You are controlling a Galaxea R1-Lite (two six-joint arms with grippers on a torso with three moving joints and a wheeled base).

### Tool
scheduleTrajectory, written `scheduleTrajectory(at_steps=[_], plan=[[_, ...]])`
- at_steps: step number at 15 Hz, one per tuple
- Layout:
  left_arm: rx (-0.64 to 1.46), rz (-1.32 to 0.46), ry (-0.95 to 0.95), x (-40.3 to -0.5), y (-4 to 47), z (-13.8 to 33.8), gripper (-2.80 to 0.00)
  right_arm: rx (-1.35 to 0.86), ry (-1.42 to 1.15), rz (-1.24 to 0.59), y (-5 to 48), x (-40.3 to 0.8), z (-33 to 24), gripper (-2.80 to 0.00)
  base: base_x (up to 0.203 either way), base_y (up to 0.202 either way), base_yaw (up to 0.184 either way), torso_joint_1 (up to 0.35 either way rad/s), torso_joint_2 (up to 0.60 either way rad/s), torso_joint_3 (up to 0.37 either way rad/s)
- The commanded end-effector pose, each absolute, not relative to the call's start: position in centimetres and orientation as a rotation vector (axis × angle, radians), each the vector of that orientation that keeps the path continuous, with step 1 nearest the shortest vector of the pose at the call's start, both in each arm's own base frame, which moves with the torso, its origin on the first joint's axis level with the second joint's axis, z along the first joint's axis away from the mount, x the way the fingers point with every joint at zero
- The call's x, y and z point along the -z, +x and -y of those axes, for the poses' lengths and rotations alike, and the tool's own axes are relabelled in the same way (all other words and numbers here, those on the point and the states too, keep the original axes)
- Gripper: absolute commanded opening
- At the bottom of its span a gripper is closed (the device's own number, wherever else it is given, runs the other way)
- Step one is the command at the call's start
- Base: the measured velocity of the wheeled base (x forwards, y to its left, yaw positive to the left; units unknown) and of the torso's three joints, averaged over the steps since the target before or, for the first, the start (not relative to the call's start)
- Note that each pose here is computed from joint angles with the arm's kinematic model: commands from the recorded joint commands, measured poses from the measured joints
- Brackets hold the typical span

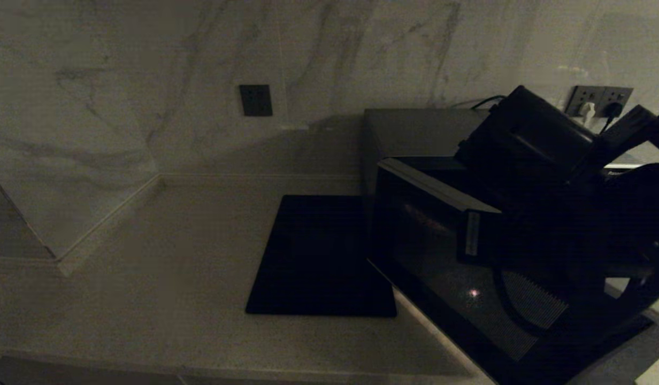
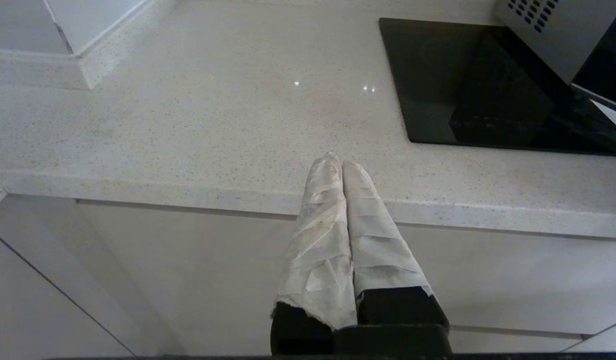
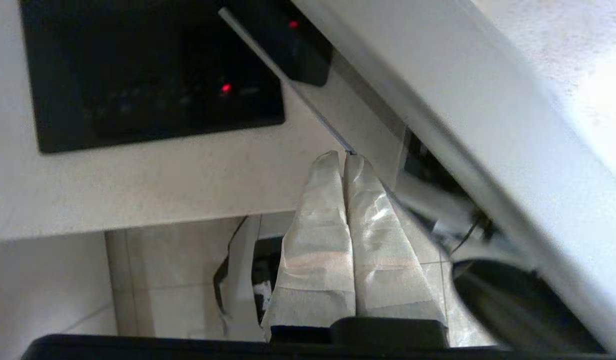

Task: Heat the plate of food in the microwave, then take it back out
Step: Close the microwave oven

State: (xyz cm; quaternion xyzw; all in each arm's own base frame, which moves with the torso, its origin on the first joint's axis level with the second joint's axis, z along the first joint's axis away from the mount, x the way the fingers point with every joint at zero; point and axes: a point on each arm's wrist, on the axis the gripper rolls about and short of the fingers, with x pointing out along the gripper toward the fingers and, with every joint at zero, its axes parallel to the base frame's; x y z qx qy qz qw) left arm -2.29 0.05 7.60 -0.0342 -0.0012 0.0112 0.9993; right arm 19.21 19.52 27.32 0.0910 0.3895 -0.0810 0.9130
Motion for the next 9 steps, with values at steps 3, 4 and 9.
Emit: scheduleTrajectory(at_steps=[3, 4, 9], plan=[[-0.023, 0.002, -0.069, -7.6, -2.3, -0.1, -2.8, 0.266, 0.231, -0.79, 20.7, -27.4, -17.1, -2.8, 0.0, 0.0, 0.0, 0.0, 0.0, 0.0], [-0.023, 0.002, -0.069, -7.6, -2.3, -0.1, -2.8, 0.295, 0.253, -0.78, 21.3, -27.5, -16.4, -2.8, 0.0, 0.0, 0.0, 0.0, 0.0, 0.0], [-0.023, 0.004, -0.069, -7.6, -2.3, -0.1, -2.8, 0.418, 0.327, -0.739, 23.9, -27.6, -13.3, -2.8, 0.0, 0.0, 0.0, 0.0, 0.0, 0.0]])
